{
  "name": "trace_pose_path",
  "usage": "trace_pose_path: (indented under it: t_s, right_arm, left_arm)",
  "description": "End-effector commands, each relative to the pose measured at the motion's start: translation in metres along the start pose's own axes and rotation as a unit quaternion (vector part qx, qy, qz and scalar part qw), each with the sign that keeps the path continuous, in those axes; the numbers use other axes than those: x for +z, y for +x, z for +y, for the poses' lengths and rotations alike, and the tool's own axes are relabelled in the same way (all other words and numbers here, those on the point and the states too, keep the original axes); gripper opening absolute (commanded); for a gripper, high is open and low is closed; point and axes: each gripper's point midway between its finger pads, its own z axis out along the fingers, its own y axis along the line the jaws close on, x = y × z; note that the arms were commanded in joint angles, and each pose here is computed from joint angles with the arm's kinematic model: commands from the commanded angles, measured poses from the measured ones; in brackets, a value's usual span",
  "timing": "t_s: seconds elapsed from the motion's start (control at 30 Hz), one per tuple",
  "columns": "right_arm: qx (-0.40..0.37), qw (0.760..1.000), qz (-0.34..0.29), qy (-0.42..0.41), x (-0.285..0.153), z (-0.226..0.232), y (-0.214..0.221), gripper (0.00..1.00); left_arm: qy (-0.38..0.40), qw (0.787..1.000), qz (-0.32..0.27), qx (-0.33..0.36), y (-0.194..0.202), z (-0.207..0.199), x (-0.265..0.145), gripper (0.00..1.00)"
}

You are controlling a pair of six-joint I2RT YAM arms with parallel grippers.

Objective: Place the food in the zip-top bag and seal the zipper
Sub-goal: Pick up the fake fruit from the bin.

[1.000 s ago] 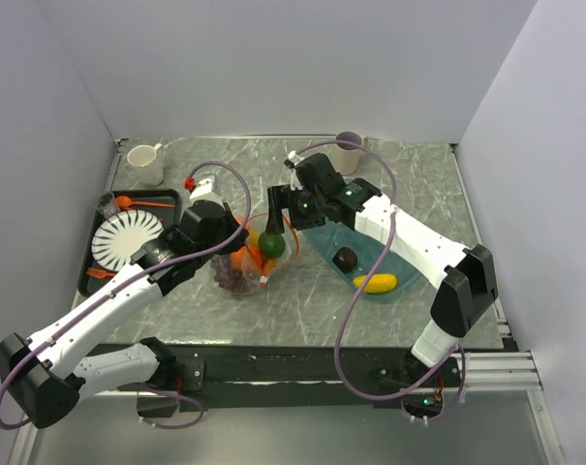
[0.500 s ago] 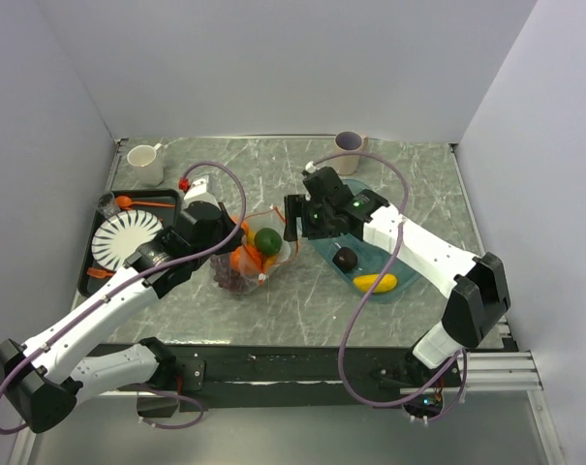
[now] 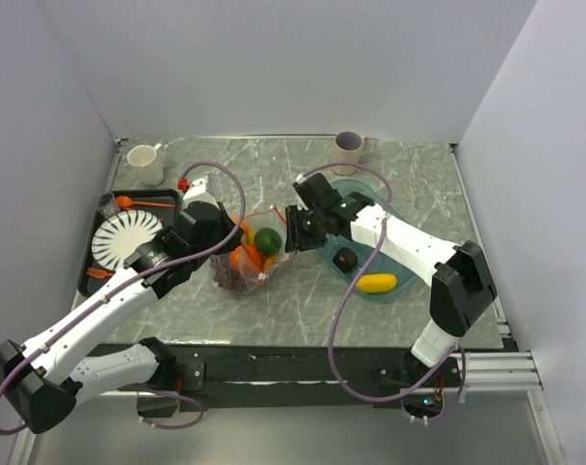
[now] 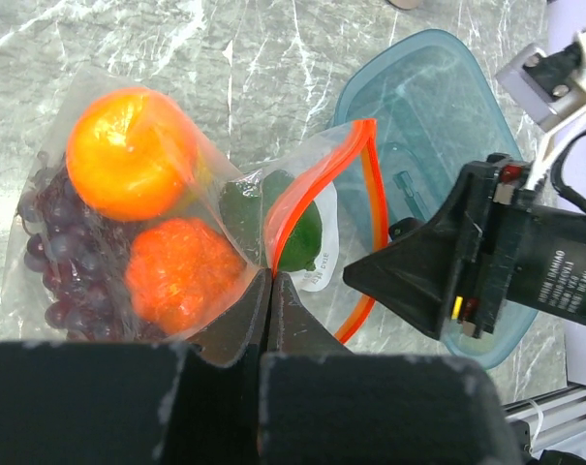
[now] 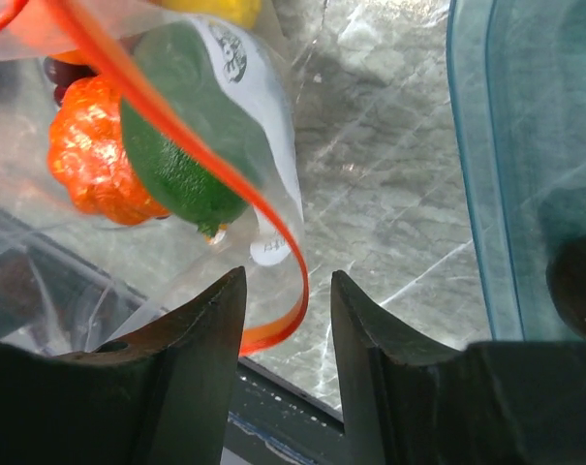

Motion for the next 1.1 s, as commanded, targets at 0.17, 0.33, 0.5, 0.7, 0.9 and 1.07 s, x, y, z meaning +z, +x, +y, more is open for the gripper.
trace_pose_path:
  t_s: [0.17, 0.33, 0.5, 0.7, 0.9, 1.07]
  right_arm:
    - [-0.022, 0.998, -0.035, -0.056, -0.019, 0.026, -0.022, 0.03]
    - [-0.034, 0.993, -0.028, -0.108, -0.030, 0.053, -0.031, 0.00]
    - [-0.079, 0.971, -0.054, -0.218, -0.065, 0.113, -0.054, 0.00]
    - [-0.124, 0.951, -0.040, -0.279, -0.077, 0.164, -0.063, 0.00]
    - [-0.113, 0.955, -0.010, -0.273, -0.052, 0.166, -0.055, 0.00]
    - [-0.100, 0.968, -0.005, -0.230, -0.032, 0.143, -0.044, 0.01]
  left_arm:
    - [0.002, 1.000, -0.025, -0.013, -0.012, 0.000, -0.005, 0.01]
    - [-0.033, 0.998, -0.037, -0.026, -0.010, 0.016, -0.003, 0.01]
    - [-0.124, 0.986, -0.111, -0.027, -0.043, 0.054, -0.031, 0.01]
    - [-0.159, 0.966, -0.196, -0.057, -0.088, 0.076, -0.081, 0.01]
    - [-0.172, 0.957, -0.225, -0.063, -0.103, 0.085, -0.104, 0.01]
    - [-0.149, 0.970, -0.187, -0.046, -0.087, 0.074, -0.080, 0.01]
